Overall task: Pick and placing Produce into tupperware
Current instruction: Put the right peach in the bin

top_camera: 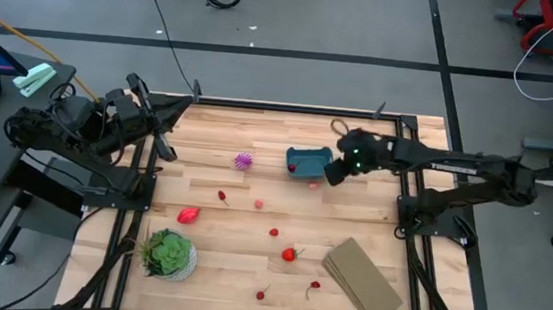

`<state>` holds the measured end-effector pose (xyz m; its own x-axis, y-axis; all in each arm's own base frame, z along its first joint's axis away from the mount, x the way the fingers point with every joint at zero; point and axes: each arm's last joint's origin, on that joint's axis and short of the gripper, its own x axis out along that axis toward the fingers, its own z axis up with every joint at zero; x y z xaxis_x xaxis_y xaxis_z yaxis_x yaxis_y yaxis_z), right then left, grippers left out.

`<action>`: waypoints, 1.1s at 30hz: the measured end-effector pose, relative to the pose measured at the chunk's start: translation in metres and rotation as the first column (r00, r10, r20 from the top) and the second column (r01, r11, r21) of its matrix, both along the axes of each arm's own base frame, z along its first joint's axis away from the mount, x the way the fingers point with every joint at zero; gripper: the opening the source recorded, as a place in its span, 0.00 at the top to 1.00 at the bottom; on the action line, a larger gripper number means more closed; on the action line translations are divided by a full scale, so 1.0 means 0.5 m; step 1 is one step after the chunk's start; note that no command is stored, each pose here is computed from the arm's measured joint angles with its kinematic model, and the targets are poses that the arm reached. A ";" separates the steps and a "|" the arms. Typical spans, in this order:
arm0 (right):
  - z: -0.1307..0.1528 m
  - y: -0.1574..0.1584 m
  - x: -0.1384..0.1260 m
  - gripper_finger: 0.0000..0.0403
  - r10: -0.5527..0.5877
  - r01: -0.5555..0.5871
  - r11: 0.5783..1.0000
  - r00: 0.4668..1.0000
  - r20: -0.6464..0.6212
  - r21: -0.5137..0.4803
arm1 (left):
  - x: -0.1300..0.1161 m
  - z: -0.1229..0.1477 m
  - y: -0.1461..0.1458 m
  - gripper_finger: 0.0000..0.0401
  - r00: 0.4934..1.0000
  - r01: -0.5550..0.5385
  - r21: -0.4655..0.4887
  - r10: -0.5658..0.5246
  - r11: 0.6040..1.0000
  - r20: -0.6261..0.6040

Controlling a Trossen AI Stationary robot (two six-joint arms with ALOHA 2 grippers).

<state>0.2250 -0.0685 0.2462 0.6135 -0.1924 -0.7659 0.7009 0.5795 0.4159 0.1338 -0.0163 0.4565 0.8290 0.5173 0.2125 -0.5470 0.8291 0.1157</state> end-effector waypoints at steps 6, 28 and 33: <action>0.016 -0.012 0.051 0.80 0.038 -0.020 0.996 0.978 0.206 -0.086 | 0.000 0.001 0.000 0.96 1.000 0.000 -0.001 0.000 1.000 0.004; -0.142 -0.068 0.086 0.59 0.189 -0.196 0.980 0.968 -0.163 -0.027 | 0.000 0.000 0.000 0.98 1.000 0.000 -0.001 0.000 1.000 0.002; -0.089 -0.070 0.065 0.58 0.176 -0.175 0.984 0.984 -0.026 0.025 | 0.000 0.000 0.000 0.96 1.000 0.000 -0.001 0.000 1.000 0.002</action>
